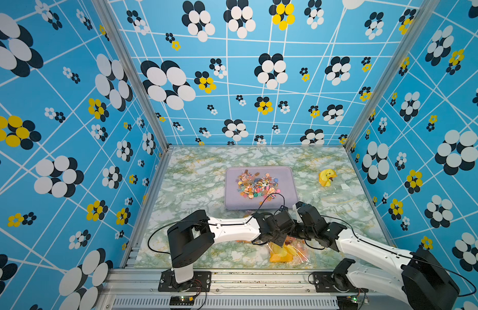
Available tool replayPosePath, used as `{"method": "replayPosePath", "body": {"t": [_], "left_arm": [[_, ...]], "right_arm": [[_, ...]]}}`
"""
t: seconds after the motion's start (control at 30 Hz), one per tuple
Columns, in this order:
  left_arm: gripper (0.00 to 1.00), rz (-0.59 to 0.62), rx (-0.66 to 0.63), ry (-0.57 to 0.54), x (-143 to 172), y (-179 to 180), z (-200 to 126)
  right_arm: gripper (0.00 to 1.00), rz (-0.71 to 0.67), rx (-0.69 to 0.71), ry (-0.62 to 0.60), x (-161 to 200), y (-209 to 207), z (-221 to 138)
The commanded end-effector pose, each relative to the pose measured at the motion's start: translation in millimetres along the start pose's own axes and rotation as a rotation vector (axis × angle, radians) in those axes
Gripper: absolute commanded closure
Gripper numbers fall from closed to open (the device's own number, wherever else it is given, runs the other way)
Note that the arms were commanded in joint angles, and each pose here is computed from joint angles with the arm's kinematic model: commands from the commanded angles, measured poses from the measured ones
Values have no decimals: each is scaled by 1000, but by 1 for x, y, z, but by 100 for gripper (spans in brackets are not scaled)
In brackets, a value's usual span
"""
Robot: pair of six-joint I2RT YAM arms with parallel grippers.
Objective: Pour candies out of the ziploc bag
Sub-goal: Open the ziploc bag at the center of the board.
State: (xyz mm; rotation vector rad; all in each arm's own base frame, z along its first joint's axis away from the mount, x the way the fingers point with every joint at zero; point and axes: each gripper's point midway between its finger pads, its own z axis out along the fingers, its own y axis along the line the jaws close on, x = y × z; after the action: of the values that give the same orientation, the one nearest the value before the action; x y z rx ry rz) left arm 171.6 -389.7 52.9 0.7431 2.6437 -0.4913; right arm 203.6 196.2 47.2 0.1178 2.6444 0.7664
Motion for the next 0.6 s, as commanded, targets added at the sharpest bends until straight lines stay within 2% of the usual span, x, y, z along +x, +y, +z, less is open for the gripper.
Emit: {"method": "replayPosePath", "body": {"t": [0.0,0.1,0.3,0.57], "left_arm": [[90,-4,8,-13,-4,0,-8],[88,-6,15,-17,-4,-1,-9],[76,-9,21,-32,-8,-2,-13],[72,-9,27,-43,-12,-3,-15]], "right_arm": [[75,9,-21,13,4,3,7],[82,1,-32,29,6,9,9],[92,-8,-42,31,4,17,5],[98,-23,-55,-6,-5,24,-8]]}}
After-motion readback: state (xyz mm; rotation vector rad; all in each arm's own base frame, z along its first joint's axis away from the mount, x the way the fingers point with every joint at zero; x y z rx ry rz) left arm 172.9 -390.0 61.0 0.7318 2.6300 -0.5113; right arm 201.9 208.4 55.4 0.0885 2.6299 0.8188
